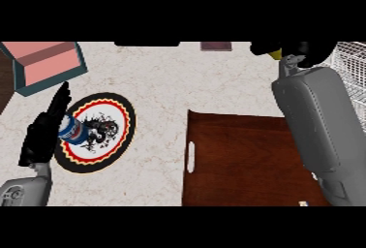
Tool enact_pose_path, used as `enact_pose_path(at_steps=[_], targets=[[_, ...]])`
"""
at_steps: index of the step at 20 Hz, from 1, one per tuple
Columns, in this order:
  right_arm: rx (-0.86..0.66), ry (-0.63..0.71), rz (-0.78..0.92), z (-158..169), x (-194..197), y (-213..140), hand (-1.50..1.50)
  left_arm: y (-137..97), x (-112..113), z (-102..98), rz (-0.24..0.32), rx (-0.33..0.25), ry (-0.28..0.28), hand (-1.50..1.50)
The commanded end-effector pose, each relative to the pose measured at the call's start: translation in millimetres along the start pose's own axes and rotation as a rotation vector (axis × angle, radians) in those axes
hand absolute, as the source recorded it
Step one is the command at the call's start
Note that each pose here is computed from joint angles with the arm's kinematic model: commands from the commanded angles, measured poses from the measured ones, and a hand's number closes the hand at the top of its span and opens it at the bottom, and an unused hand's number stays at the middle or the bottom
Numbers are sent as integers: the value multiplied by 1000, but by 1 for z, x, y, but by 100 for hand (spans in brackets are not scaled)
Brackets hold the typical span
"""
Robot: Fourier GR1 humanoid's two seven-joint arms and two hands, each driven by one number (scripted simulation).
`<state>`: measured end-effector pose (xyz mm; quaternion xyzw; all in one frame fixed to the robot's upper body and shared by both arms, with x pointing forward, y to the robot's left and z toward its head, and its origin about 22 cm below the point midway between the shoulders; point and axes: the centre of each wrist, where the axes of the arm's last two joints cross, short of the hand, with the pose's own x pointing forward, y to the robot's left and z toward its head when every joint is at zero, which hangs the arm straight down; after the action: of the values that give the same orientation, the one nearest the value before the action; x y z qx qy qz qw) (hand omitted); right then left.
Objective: Pick the lemon from the tray and place it in the tiered basket
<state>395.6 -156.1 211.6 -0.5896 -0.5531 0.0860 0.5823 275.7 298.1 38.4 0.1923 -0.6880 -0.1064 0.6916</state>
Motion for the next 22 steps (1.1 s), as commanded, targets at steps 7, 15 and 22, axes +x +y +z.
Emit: enact_pose_path(at_steps=[7, 15, 22], targets=[[24, 16, -55, -58, -12, -60, 150, -13, -5, -10, 10, 5, 11, 0], [-17, 2, 241, -107, -68, -43, 150, -5, -6, 0, 14, -5, -10, 0], [-109, 81, 491, -151, -126, -75, 150, -10, -10, 4, 4, 2, -6, 0]])
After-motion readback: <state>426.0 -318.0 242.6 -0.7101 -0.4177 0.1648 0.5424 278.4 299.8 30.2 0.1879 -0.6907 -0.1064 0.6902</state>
